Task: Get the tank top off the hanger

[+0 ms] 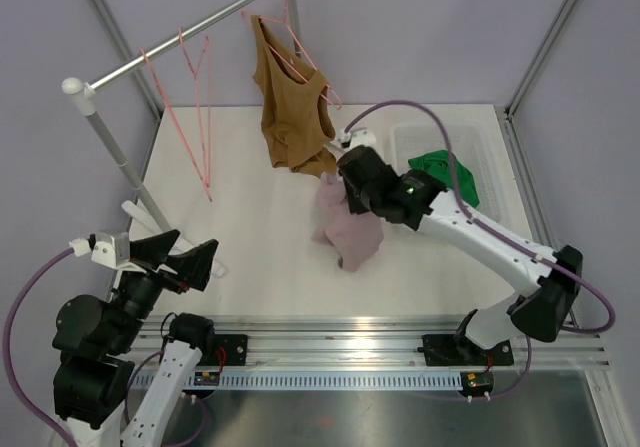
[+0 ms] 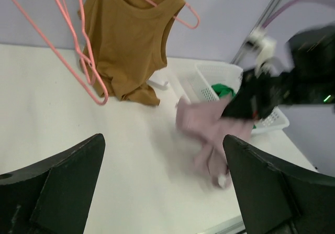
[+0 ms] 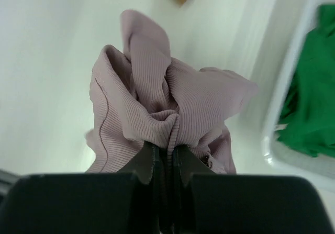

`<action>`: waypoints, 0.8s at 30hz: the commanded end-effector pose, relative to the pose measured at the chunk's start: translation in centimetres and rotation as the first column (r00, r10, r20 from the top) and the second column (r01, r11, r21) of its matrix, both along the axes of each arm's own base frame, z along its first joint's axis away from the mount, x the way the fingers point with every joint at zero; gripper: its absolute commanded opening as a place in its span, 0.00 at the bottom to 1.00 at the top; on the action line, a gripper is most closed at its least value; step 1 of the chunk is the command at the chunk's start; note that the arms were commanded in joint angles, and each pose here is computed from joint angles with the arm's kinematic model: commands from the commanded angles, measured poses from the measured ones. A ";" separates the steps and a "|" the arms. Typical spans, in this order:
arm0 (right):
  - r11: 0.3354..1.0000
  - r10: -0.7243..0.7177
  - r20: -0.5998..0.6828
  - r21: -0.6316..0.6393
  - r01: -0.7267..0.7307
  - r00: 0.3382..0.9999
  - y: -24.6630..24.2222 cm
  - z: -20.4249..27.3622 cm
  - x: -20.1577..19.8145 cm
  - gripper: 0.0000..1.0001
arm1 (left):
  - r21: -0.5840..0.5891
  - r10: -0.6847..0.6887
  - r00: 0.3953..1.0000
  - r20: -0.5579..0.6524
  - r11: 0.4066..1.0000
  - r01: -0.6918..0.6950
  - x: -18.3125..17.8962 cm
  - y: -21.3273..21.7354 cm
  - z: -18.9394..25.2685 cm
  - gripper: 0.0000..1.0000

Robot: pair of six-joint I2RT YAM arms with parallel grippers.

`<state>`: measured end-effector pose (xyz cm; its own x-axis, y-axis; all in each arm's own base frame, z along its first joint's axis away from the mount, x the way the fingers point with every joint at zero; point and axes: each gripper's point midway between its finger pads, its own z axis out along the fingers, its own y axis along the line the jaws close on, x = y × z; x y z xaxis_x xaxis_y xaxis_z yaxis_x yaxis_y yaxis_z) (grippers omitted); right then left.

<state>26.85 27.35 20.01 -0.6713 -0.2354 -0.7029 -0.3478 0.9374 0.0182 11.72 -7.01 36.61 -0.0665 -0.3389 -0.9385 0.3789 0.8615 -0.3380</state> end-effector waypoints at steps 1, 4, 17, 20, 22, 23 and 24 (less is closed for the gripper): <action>0.983 -0.184 0.211 0.015 0.185 0.960 -6.3 9.3 3.6 0.00 | 0.032 -0.009 0.998 0.058 0.999 0.007 -0.4 0.1 -0.3 0.99; 0.964 -0.266 0.289 0.054 0.261 0.920 -10.3 14.3 5.4 0.00 | 0.044 -0.037 0.997 0.067 0.998 0.034 -0.9 -0.3 -0.6 0.99; 0.880 -0.473 0.276 0.095 0.466 0.836 -22.8 12.7 15.4 0.00 | 0.014 -0.050 0.993 -0.107 0.999 0.051 0.9 -1.2 1.4 0.99; 0.880 -0.474 0.184 0.075 0.469 0.861 -22.7 7.5 17.0 0.00 | 0.002 -0.069 0.994 -0.087 0.998 0.069 1.1 -1.5 3.3 0.99; 0.877 -0.481 0.138 0.062 0.477 0.866 -22.5 4.5 17.7 0.02 | -0.013 -0.069 0.997 -0.042 0.998 0.068 1.1 -1.5 5.4 0.99; 0.875 -0.484 0.114 0.056 0.481 0.868 -22.4 2.6 17.9 0.05 | -0.011 -0.066 0.996 -0.062 0.998 0.065 2.2 -1.8 5.8 0.99; 0.873 -0.487 0.081 0.045 0.485 0.869 -22.4 0.8 18.3 0.07 | -0.010 -0.062 0.996 -0.068 0.998 0.062 2.7 -1.9 6.2 0.99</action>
